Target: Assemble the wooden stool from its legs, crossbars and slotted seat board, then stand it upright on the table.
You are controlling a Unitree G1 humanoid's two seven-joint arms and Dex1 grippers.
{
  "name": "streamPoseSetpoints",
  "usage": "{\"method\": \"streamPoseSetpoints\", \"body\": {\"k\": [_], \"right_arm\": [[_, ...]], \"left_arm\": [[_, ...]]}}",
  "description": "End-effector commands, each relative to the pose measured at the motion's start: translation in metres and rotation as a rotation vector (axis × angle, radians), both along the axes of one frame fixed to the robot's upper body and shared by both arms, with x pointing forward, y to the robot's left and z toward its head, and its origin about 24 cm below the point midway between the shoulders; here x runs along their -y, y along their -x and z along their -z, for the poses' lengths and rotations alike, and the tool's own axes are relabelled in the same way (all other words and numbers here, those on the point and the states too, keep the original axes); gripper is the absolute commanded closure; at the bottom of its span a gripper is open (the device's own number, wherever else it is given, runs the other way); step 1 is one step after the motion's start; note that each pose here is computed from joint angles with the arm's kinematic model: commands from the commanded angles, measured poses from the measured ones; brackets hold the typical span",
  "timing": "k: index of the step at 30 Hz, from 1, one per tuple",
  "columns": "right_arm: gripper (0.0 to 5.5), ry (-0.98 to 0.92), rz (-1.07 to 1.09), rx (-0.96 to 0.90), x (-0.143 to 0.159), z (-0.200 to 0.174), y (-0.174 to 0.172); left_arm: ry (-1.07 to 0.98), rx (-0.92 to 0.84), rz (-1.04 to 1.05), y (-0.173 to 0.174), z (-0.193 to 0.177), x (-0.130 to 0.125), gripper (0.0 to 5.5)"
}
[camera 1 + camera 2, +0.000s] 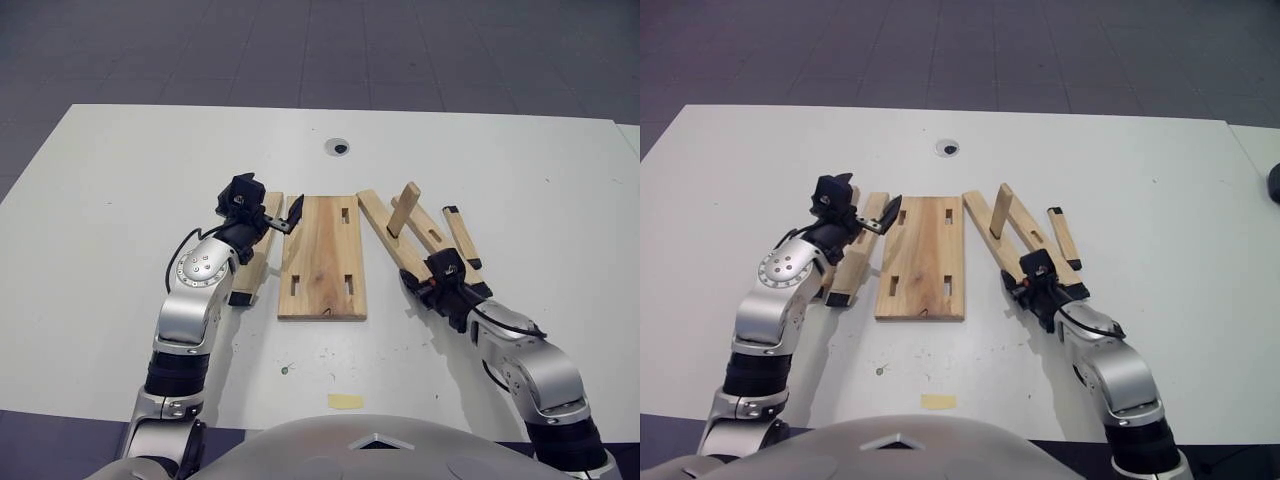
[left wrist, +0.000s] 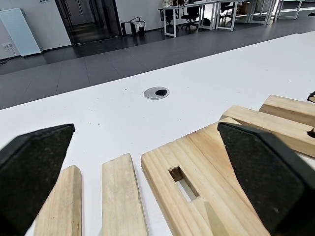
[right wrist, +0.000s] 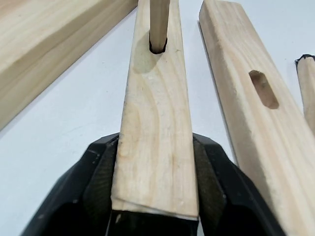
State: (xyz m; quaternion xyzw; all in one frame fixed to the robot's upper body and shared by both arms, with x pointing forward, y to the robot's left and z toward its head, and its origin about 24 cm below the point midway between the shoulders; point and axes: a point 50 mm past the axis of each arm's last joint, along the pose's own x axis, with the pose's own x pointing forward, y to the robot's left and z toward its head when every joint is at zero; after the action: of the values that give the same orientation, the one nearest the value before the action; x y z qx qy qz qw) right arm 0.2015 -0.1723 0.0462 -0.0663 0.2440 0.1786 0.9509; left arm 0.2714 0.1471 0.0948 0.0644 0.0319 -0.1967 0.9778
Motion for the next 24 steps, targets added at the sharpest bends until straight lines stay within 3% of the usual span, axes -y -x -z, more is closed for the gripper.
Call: {"method": "streamPoseSetpoints", "body": {"k": [1, 6, 11, 20, 24], "right_arm": [[3.45, -0.052, 0.064, 0.218, 0.002, -0.021, -0.020], [3.45, -0.097, -0.009, 0.483, -0.006, -0.044, -0.030], [3.45, -0.120, -0.166, 0.636, -0.019, -0.058, -0.030], [3.45, -0.218, -0.387, 0.681, -0.053, -0.064, -0.018], [3.45, -0.241, -0.410, 0.668, -0.054, -0.063, -0.016]], "left_arm": [[0.110, 0.021, -0.016, -0.011, -0.019, 0.000, 0.10], [0.556, -0.081, 0.031, -0.026, -0.057, 0.008, 0.10], [0.979, -0.246, 0.278, -0.021, -0.091, 0.023, 0.10], [1.072, -0.375, 0.369, -0.015, -0.096, 0.031, 0.10], [1.059, -0.382, 0.349, -0.017, -0.096, 0.028, 0.73]]}}
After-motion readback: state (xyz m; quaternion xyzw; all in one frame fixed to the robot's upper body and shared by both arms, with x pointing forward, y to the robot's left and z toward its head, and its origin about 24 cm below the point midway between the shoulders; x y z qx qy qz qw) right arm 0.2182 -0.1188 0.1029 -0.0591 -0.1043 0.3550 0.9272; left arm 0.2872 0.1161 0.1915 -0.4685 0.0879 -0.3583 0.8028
